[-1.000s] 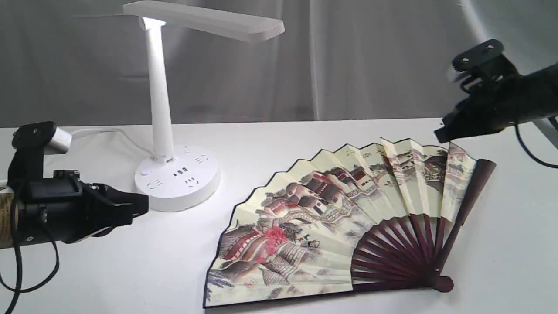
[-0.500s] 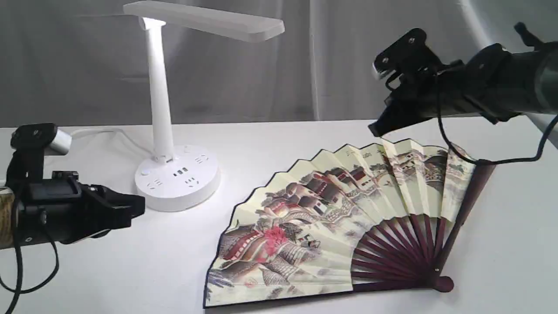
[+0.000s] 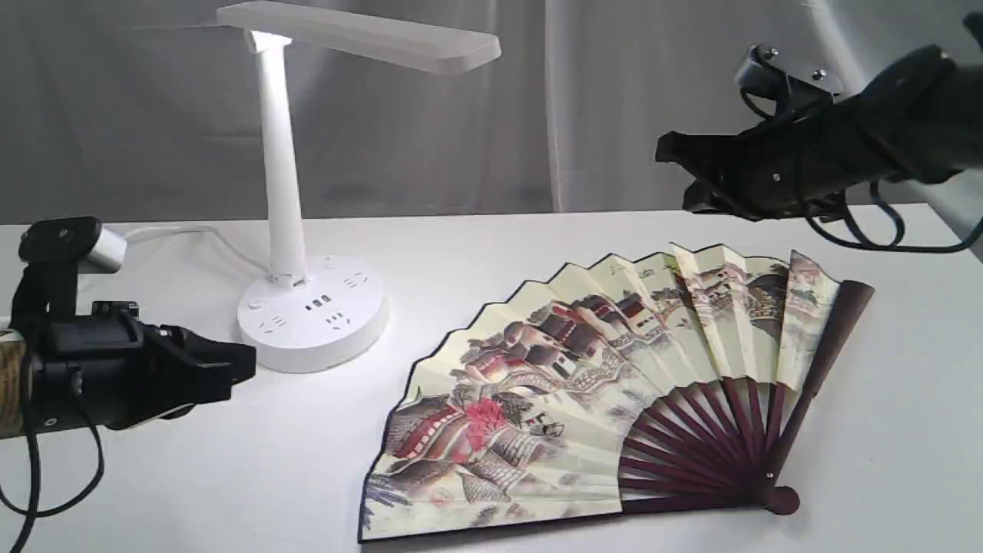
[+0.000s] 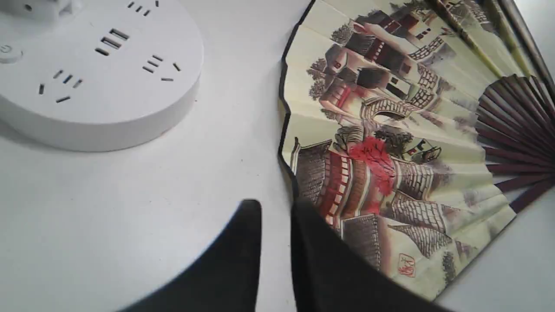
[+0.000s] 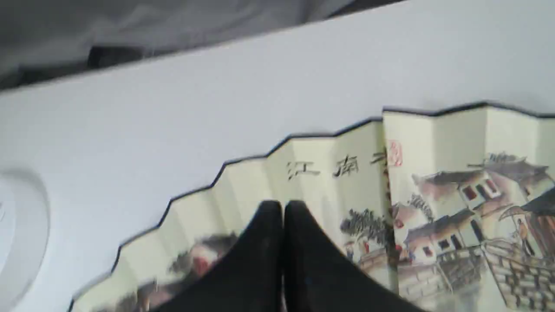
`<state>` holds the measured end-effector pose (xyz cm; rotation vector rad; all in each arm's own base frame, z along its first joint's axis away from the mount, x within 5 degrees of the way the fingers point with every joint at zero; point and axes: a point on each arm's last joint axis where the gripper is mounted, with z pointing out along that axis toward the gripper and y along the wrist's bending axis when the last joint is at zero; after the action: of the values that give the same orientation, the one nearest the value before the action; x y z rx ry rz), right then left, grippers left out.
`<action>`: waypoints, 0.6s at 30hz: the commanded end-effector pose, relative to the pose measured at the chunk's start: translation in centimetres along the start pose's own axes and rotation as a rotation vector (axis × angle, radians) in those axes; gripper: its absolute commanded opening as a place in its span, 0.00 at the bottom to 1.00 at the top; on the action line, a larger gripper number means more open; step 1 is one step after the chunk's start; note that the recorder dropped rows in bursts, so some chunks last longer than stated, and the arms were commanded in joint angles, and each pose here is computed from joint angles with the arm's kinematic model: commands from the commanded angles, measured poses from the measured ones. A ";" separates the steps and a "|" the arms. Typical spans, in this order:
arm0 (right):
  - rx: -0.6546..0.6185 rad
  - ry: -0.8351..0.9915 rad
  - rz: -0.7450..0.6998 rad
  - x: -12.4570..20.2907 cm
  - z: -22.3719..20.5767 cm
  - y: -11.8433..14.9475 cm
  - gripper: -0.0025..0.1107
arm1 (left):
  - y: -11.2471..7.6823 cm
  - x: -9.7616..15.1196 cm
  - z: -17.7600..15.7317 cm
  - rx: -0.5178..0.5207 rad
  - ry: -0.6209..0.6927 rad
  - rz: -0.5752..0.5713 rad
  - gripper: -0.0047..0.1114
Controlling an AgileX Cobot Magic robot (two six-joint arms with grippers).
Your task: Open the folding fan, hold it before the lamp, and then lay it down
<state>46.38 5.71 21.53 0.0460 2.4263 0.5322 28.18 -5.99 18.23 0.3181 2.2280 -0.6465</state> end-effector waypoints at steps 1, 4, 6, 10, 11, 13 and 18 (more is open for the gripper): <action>0.133 0.205 -0.176 -1.0 -2.8 -0.4 0.02 | -0.1 -0.1 -0.2 0.002 -0.008 0.011 0.15; 0.473 0.324 -0.262 -1.5 -4.9 -1.7 0.02 | -0.1 -0.1 -0.2 0.002 -0.008 0.011 0.15; 0.665 0.369 -0.342 -1.6 -5.9 -2.4 0.02 | -0.1 -0.1 -0.2 0.002 -0.008 0.009 0.15; 0.494 0.275 -0.390 -1.0 -6.4 -0.9 0.02 | -0.1 -0.1 -0.2 0.002 -0.008 0.009 0.15; 0.401 0.250 -0.408 -0.5 -6.2 -0.3 0.02 | -0.1 -0.1 -0.2 0.002 -0.008 0.009 0.15; 0.274 0.143 -0.396 0.1 -6.7 1.0 0.02 | -0.1 -0.1 -0.2 0.002 -0.008 0.009 0.15; 0.162 -0.009 -0.353 1.9 -8.9 2.3 0.02 | -0.1 0.0 -0.2 0.003 0.003 -0.010 0.15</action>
<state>40.13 4.95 26.77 -0.3164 2.4590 0.1583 28.14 -6.00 18.20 0.3203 2.2324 -0.6476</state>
